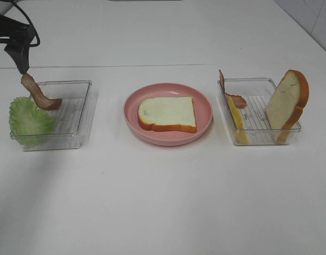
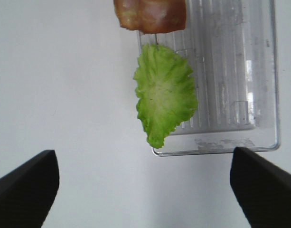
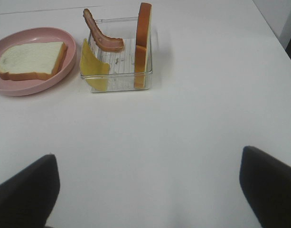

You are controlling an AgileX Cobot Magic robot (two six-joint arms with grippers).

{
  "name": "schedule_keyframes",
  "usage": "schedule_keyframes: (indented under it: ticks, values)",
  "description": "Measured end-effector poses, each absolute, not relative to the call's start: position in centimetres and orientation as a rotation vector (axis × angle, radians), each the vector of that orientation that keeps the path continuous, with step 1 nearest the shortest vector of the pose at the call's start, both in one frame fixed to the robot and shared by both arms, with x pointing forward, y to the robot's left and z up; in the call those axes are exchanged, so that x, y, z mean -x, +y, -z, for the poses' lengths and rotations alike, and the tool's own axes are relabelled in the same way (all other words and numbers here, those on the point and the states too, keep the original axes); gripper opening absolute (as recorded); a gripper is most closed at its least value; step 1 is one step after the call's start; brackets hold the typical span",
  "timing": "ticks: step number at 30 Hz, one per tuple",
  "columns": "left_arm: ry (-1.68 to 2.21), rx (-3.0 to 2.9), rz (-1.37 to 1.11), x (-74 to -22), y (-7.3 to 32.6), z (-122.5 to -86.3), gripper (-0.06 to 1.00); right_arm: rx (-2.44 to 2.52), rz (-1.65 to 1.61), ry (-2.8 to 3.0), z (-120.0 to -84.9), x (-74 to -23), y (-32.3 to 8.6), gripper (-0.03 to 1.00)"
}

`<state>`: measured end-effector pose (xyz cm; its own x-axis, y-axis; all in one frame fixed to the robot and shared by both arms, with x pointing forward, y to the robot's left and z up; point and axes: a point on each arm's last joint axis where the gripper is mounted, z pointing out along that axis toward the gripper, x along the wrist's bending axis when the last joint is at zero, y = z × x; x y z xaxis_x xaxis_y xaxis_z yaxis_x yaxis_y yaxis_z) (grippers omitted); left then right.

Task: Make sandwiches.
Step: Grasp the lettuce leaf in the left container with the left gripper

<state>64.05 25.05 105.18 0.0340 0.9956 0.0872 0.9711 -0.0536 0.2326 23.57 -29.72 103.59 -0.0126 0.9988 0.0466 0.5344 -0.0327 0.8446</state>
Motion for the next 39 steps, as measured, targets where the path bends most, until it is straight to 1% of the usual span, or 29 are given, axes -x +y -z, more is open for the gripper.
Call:
schedule_keyframes:
  ticks: [2, 6, 8, 11, 13, 19, 24, 33, 39]
  values:
    - [2.150, -2.176, -0.280, -64.8, 26.1, -103.0, 0.92, -1.634, -0.938, 1.613, -103.6, -23.6, -29.7, 0.96]
    - [2.181, -2.176, -0.232, -65.1, 26.6, -101.7, 0.92, -1.634, -0.938, 1.613, -103.6, -23.6, -29.7, 0.96]
    - [2.196, -2.207, -0.182, -65.7, 26.9, -99.9, 0.92, -1.634, -0.938, 1.613, -103.6, -23.6, -29.7, 0.96]
    - [2.199, -2.218, -0.169, -65.8, 26.9, -99.4, 0.92, -1.634, -0.938, 1.613, -103.6, -23.6, -29.7, 0.96]
    - [2.215, -2.232, -0.111, -66.1, 26.7, -97.8, 0.92, -1.634, -0.938, 1.613, -103.6, -23.6, -29.7, 0.96]
    - [2.228, -2.234, -0.067, -66.3, 26.6, -96.7, 0.92, -1.634, -0.938, 1.613, -103.6, -23.6, -29.7, 0.96]
    - [2.247, -2.239, -0.006, -66.5, 26.4, -94.9, 0.92, -1.634, -0.938, 1.613, -103.6, -23.6, -29.7, 0.96]
    - [2.232, -2.233, -0.025, -66.9, 26.3, -94.1, 0.92, -1.634, -0.938, 1.613, -103.6, -23.6, -29.7, 0.96]
    - [2.247, -2.247, 0.003, -67.1, 26.3, -92.9, 0.92, -1.634, -0.938, 1.613, -103.6, -23.6, -29.7, 0.96]
